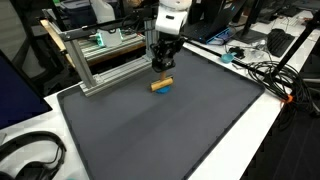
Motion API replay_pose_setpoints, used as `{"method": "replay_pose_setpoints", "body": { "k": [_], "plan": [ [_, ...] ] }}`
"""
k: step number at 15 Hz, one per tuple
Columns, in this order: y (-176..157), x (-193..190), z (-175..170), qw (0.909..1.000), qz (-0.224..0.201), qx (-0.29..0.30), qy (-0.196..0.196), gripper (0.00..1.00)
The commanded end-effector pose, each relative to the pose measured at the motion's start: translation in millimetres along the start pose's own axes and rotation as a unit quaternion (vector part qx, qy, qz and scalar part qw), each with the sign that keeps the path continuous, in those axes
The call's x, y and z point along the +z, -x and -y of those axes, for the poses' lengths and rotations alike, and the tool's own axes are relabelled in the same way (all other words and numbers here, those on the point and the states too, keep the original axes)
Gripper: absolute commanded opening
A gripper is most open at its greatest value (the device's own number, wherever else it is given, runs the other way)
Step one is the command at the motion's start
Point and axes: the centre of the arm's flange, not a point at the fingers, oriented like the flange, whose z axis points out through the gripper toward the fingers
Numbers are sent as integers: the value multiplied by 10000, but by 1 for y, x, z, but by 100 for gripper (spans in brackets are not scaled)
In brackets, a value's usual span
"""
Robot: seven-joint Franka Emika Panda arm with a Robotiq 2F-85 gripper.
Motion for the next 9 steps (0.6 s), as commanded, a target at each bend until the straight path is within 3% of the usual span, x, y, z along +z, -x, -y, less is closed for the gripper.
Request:
{"method": "replay_pose_setpoints", "body": {
  "k": [1, 9],
  "plan": [
    [4, 73, 16, 9972, 731, 25, -174, 22],
    [6, 74, 15, 9971, 747, 63, -156, 22]
  ]
}}
